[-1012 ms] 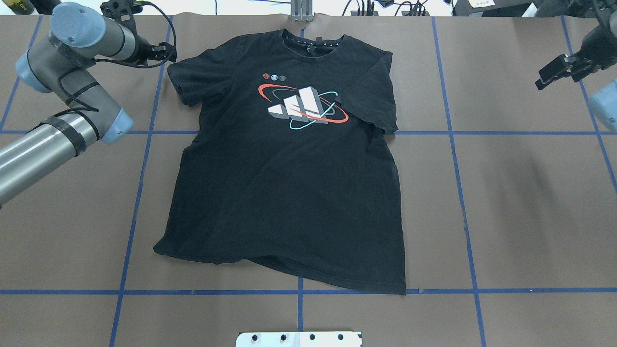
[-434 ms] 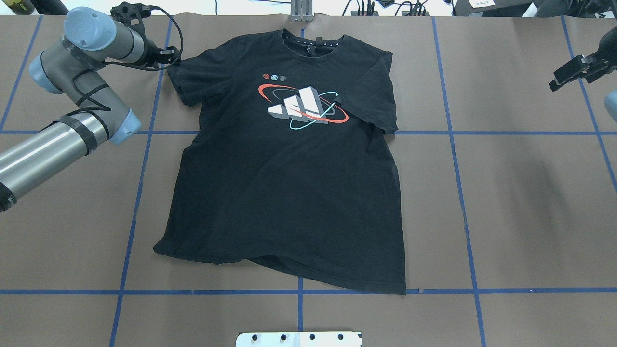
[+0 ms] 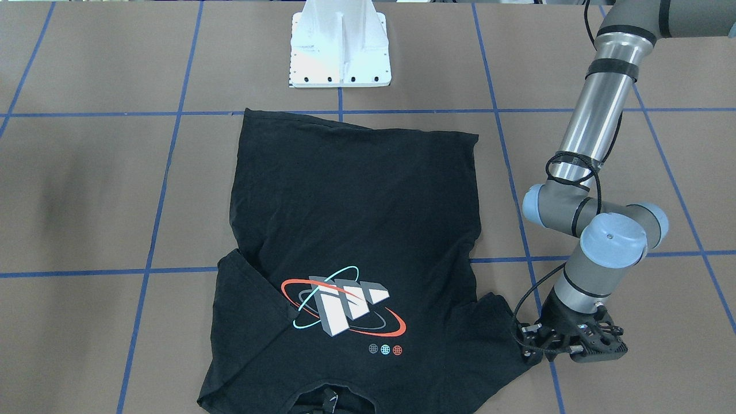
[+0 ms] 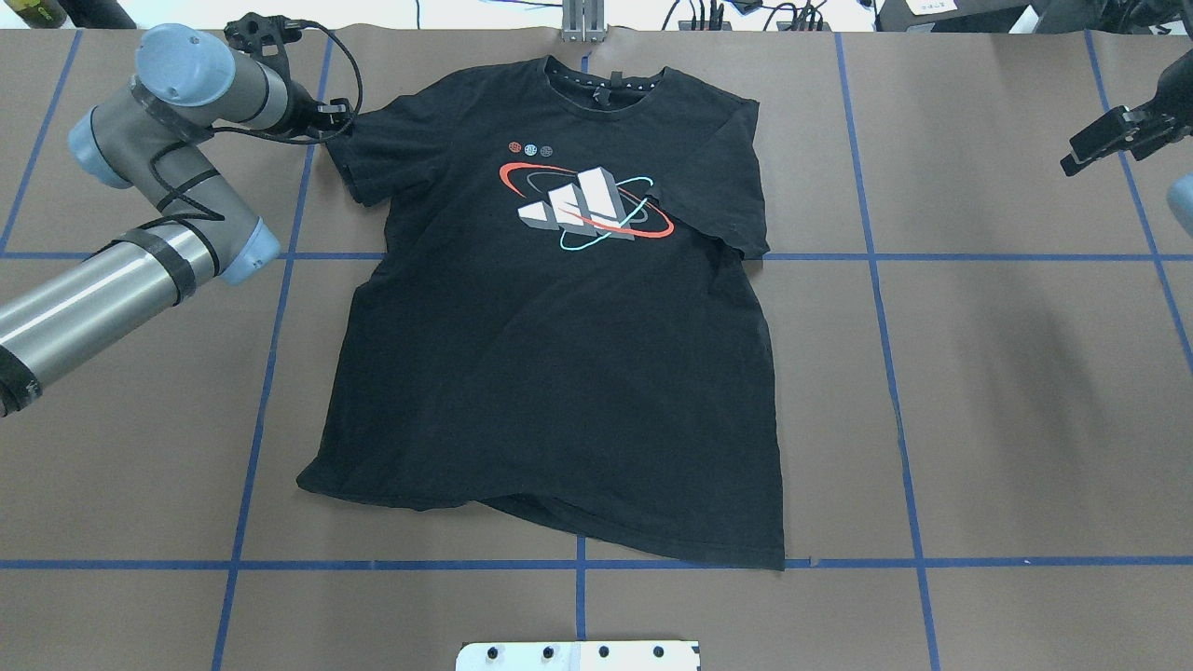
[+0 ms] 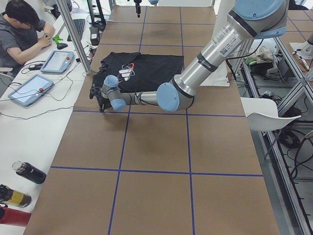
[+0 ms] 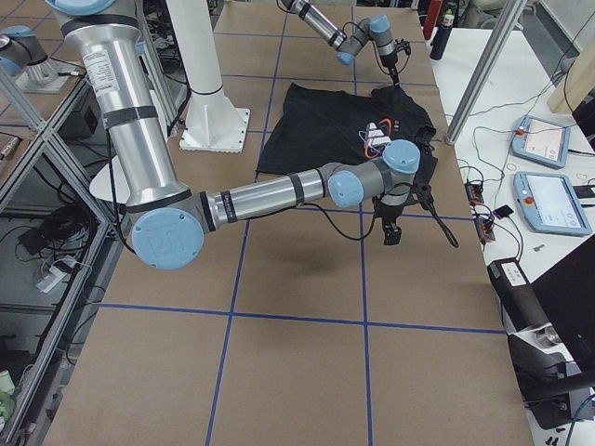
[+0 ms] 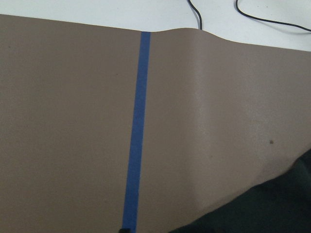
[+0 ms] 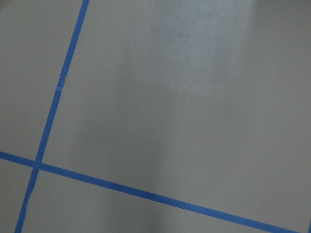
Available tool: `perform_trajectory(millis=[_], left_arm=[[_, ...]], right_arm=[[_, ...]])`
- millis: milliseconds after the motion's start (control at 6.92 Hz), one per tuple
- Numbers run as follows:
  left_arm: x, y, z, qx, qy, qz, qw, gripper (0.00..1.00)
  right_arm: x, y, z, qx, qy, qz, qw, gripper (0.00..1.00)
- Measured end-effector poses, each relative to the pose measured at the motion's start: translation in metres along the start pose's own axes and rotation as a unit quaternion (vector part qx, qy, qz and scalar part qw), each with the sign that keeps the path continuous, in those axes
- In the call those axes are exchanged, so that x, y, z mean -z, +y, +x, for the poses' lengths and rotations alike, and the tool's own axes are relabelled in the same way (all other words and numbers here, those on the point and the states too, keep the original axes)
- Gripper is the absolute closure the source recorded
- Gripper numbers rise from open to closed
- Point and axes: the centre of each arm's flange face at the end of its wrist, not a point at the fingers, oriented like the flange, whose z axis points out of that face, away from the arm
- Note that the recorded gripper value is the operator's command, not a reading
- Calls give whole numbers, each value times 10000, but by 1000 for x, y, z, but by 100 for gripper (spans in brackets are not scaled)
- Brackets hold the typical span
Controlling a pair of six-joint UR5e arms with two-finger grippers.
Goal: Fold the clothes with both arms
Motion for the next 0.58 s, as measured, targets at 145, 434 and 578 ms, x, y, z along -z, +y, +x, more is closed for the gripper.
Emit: perform_trajectory(millis=[145, 434, 578], left_arm=[[-1, 1, 1, -12, 2, -6, 10000, 80], [-1, 2, 2, -53, 4, -14, 10000, 89], [-1, 2, 2, -65, 7, -15, 10000, 98]], right_arm=[[1, -1, -1, -6, -1, 4, 10000, 0], [1, -2, -2, -27, -4, 9, 10000, 0], [1, -2, -3, -34, -5, 11, 10000, 0]])
